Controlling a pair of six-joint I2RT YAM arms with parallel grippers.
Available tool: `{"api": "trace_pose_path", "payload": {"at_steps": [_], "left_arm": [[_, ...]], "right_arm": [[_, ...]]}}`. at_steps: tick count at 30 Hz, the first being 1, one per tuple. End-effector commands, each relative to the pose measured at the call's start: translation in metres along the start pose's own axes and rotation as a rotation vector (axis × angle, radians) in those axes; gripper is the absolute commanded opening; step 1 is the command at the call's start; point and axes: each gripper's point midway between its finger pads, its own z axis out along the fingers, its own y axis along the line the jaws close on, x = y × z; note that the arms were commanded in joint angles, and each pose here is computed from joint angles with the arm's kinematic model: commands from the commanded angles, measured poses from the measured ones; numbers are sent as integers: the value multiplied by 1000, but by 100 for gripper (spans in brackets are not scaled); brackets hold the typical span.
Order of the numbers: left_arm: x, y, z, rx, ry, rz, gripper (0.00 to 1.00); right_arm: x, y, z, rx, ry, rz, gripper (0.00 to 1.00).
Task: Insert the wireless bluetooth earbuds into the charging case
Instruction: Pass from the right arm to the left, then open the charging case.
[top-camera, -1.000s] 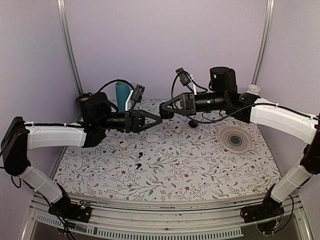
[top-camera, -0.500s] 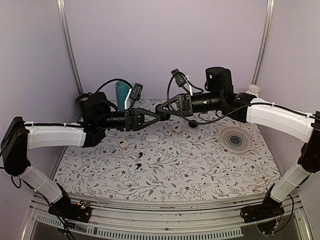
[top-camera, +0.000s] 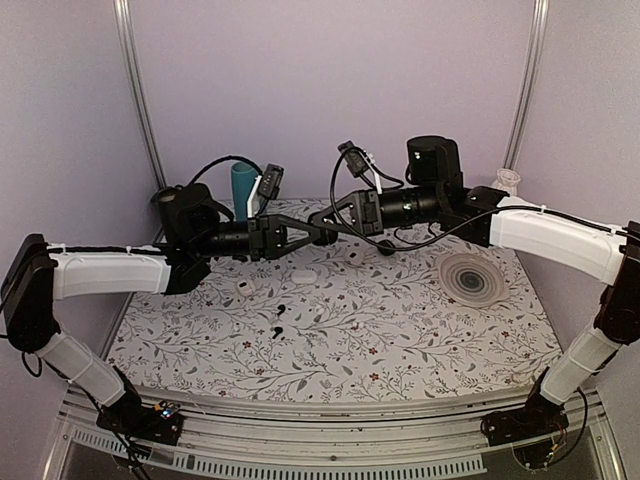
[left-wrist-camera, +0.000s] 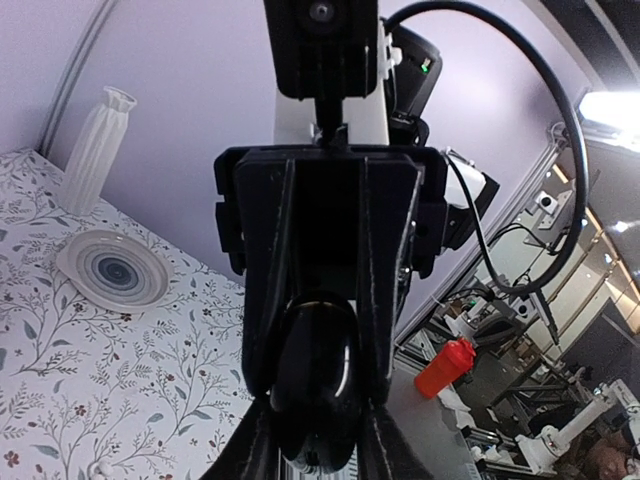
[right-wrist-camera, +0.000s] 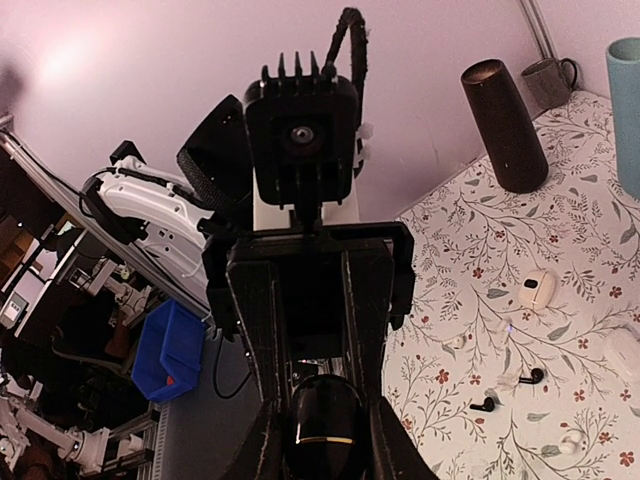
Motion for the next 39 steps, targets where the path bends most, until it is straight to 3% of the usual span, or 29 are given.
{"api": "trace_pose_path", "payload": {"at_steps": [1,5,6,11,17,23,39], "left_arm": [[-11,-11,-3,38,-37,36,19],[-10,-13,-4,51,-44,32,0],[-10,-14,-5,52,-46,32,0],[-11,-17,-8,62,-74,30,0],[-20,-12,-23,6,-138,36,0],[-32,-12,-36,-34,-216,40,0],[-38,-14,-44,-26,-276,-13,0]], "right_arm": [[-4,5,8,-18,-3,-10,4],[-7,2,7,-1,-20,-12,14],[-8,2,7,4,-26,-14,23],[-14,0,0,42,-75,-23,48],[-23,-8,-19,151,-194,-29,71],[-31,-4,-27,141,-274,-16,75],[-22,1,3,102,-251,-4,76]]}}
